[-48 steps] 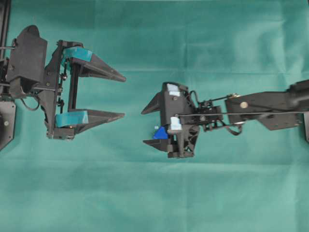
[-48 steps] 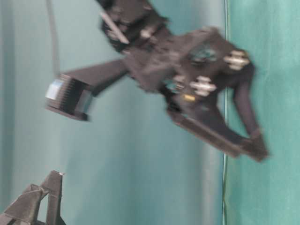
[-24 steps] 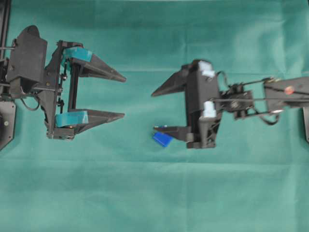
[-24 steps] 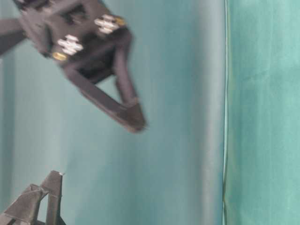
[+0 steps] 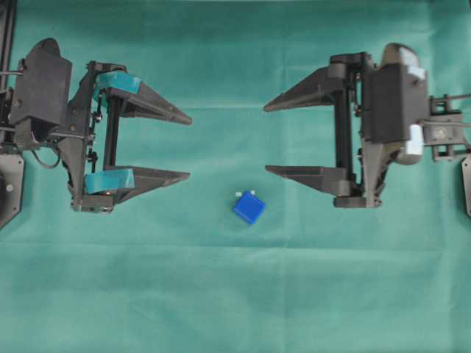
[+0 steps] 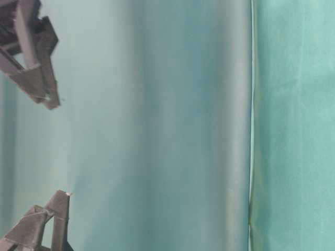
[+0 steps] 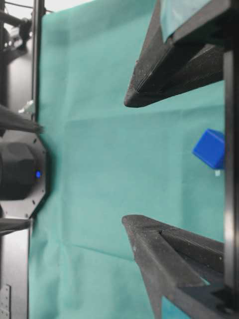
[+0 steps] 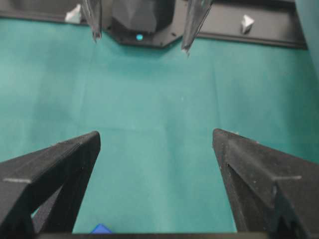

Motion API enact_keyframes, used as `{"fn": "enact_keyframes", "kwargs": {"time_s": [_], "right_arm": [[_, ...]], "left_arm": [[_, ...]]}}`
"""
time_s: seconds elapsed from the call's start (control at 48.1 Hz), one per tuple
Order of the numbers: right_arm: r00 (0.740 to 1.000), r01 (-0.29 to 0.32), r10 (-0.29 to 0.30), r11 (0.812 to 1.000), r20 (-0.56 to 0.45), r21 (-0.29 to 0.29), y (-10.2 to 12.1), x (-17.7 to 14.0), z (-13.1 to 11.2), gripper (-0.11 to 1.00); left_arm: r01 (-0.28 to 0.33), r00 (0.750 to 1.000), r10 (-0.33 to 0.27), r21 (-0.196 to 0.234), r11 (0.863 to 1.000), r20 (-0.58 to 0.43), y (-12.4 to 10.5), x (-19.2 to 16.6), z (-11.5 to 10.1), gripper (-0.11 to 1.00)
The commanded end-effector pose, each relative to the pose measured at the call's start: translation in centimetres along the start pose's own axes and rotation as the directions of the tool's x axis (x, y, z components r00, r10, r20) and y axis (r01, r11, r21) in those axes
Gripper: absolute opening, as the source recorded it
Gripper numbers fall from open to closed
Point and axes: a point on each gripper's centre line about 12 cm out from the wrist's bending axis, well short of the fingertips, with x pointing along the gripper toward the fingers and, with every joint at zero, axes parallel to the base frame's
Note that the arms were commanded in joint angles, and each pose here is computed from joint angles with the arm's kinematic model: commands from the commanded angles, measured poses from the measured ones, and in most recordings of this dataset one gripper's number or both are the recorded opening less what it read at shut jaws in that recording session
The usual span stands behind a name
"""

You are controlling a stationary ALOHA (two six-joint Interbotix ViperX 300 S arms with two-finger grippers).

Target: Handover the blue block to the right arm after grasping it with the left arm, then place it in the designated position.

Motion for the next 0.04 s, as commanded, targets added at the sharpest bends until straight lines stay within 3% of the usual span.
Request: {"fn": "enact_keyframes", "kwargs": {"time_s": [0.0,0.021], "right_arm": [[0.999,-0.001,0.002,1.0,0.037,-0.005,-0.05,-0.88,0.93,0.92],[0.999,-0.001,0.002,1.0,0.037,-0.005,-0.05,-0.88,0.93,0.92]], "left_arm": [[0.004,0.999,-0.004,0.001,1.0,0.032,-0.13,-0.16,1.13,1.0],[0.004,0.999,-0.004,0.001,1.0,0.032,-0.13,-0.16,1.13,1.0]]}}
